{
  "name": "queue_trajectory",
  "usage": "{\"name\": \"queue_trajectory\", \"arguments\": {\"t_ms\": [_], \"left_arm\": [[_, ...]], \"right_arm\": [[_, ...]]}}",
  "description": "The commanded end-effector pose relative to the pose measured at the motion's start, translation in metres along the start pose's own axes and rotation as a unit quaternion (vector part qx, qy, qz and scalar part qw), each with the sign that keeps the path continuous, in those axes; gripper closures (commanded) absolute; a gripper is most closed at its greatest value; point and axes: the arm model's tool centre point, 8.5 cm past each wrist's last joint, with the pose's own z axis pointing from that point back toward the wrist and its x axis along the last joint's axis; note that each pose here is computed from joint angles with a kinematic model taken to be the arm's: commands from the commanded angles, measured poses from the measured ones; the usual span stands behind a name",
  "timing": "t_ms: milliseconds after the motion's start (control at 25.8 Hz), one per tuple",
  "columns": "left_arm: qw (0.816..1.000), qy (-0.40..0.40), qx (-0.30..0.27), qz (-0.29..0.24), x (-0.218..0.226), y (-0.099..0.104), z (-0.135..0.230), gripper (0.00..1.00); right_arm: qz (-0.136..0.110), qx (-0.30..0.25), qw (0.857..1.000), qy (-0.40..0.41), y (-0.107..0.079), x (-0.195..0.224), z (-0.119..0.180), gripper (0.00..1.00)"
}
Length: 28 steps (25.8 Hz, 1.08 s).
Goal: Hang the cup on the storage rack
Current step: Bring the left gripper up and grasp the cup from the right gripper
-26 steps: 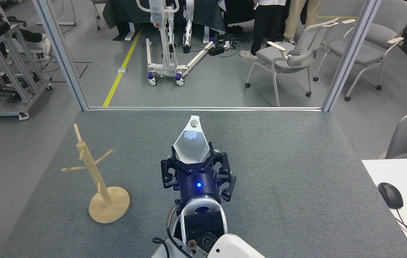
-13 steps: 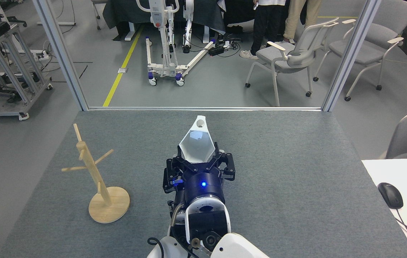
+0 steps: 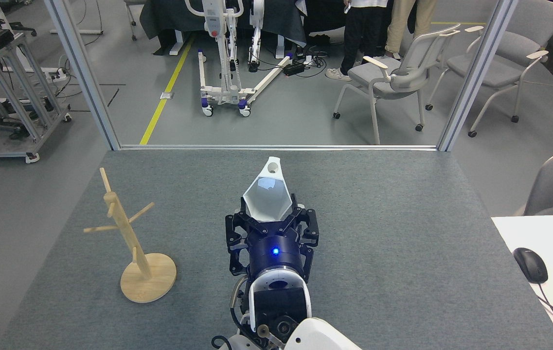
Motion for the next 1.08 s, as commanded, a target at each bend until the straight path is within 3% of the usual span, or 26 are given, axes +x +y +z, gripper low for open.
{"name": "queue_trajectory", "arguments": {"t_ms": [0,310,464,1045], "left_arm": [[1.0,-0.008,0.007,-0.004,0.003,-0.003,0.004,0.0],[1.0,0.009,0.02,0.014,-0.001,-0.006,0.004,0.0],[0.999,0.016,0.016,0.024,-0.005,-0.009,-0.003,0.0],[0.997,-0.008,0.06,0.051,0.001,0.026,-0.052,0.01]], "right_arm": [[0.0,0.0,1.0,0.0,0.0,0.0,0.0,1.0],[-0.001,0.002,1.0,0.001,0.0,0.0,0.0,1.0],[-0.005,0.044,0.999,0.003,0.006,0.0,0.001,1.0],[-0.021,0.077,0.997,-0.01,0.003,0.017,0.008,1.0]]}}
